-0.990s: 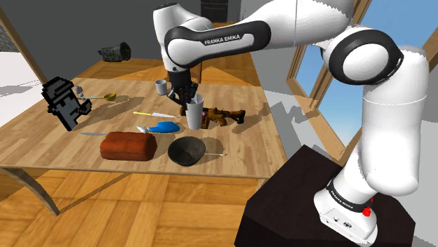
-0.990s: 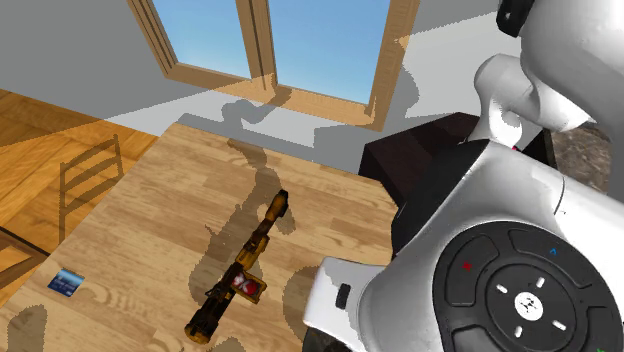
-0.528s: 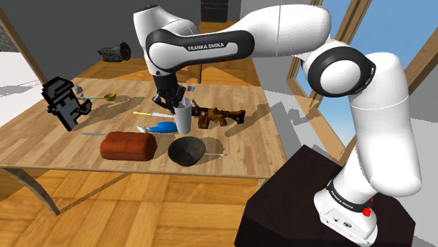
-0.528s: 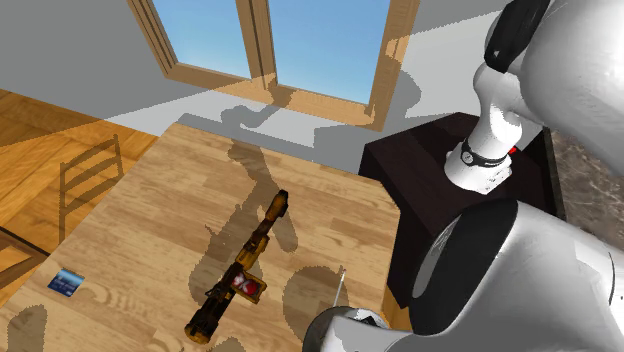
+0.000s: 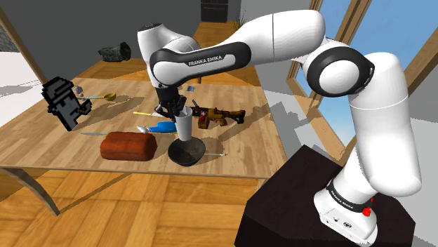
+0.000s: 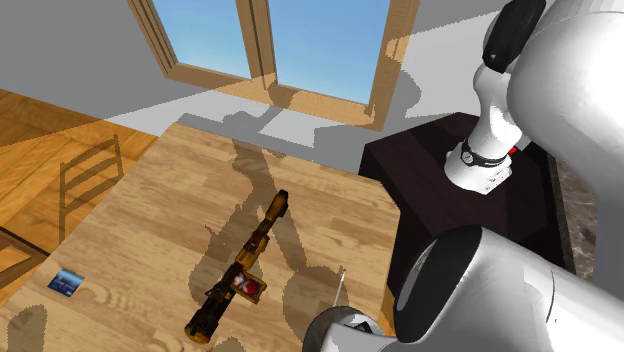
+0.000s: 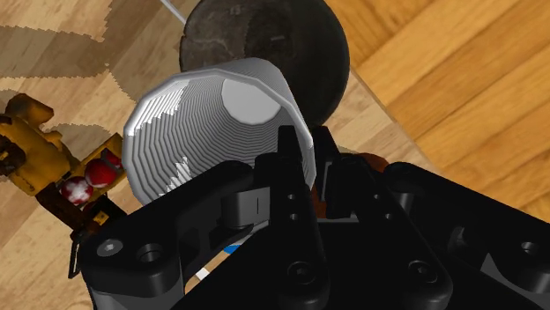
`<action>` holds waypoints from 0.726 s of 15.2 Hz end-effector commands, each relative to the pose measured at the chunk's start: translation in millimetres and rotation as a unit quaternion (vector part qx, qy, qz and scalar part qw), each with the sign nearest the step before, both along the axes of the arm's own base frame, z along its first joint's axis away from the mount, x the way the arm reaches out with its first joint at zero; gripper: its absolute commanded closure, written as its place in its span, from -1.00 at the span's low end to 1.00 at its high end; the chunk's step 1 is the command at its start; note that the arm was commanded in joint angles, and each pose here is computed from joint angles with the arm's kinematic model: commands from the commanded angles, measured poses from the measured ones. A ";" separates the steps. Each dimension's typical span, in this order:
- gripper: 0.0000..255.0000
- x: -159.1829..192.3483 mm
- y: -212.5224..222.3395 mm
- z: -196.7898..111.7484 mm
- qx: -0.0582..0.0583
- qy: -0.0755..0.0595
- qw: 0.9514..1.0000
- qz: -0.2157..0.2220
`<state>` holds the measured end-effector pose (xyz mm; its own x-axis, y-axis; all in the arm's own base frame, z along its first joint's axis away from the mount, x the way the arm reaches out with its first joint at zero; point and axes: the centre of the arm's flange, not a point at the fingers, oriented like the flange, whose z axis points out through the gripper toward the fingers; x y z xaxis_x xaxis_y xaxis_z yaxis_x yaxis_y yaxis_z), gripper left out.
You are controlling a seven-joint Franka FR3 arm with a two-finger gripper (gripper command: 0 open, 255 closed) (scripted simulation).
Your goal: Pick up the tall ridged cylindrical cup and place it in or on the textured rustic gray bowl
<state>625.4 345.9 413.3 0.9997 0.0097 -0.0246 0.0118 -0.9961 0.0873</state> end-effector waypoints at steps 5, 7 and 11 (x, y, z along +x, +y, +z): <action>1.00 0.0 0.3 -32.5 0.000 0.000 1.000 0.000; 1.00 0.0 0.3 -43.0 0.000 0.000 1.000 0.000; 1.00 0.0 0.3 -64.2 0.000 0.000 1.000 0.000</action>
<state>625.9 346.4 355.2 0.9997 0.0099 -0.0244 0.0120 -0.9961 0.0875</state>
